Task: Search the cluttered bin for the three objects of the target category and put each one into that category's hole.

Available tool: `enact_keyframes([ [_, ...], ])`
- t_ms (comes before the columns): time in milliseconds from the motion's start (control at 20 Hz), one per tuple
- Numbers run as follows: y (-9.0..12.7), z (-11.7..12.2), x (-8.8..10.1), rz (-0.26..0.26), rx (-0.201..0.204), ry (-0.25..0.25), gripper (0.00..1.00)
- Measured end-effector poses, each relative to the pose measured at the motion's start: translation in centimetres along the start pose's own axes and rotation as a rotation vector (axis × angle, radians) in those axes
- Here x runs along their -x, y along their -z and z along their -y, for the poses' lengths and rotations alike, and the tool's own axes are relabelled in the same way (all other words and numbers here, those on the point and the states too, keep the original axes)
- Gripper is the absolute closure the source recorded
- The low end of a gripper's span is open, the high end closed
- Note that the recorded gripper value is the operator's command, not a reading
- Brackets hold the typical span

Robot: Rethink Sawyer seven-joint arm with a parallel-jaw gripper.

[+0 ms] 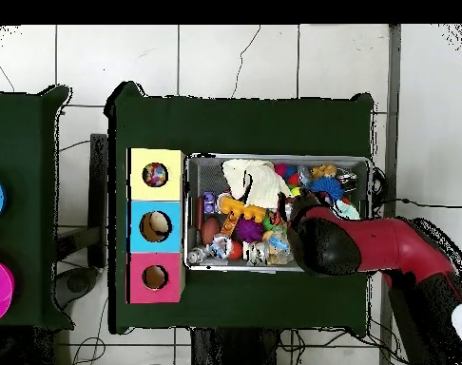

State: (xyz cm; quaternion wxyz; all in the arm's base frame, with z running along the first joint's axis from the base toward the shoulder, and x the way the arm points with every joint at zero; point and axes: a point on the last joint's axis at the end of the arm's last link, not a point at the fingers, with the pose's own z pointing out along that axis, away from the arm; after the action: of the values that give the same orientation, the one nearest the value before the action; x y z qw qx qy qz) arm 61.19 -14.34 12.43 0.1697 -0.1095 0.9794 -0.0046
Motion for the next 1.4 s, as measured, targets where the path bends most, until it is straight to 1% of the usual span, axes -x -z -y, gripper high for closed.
enact_keyframes([
  [100,-0.1,0.1,-0.3,-0.001,0.005,0.002,0.0],
  [150,-0.4,0.1,-0.9,-0.002,0.013,0.008,0.0],
  [250,-0.5,0.2,-1.2,-0.003,0.015,0.011,0.0],
  [500,-1.9,0.0,-3.3,-0.02,0.034,0.039,0.0],
  [650,-2.5,0.0,-3.9,-0.022,0.043,0.047,0.0],
  [700,-2.9,0.1,-4.4,-0.023,0.05,0.051,0.0],
  [800,-3.1,0.2,-4.8,-0.021,0.055,0.052,0.0],
  [1050,-3.4,1.3,-5.3,0.0,0.075,0.033,0.0],
  [1150,-3.8,2.0,-5.9,0.009,0.092,0.006,0.0],
  [1400,-4.5,2.6,-7.0,0.017,0.115,-0.019,0.0],
])
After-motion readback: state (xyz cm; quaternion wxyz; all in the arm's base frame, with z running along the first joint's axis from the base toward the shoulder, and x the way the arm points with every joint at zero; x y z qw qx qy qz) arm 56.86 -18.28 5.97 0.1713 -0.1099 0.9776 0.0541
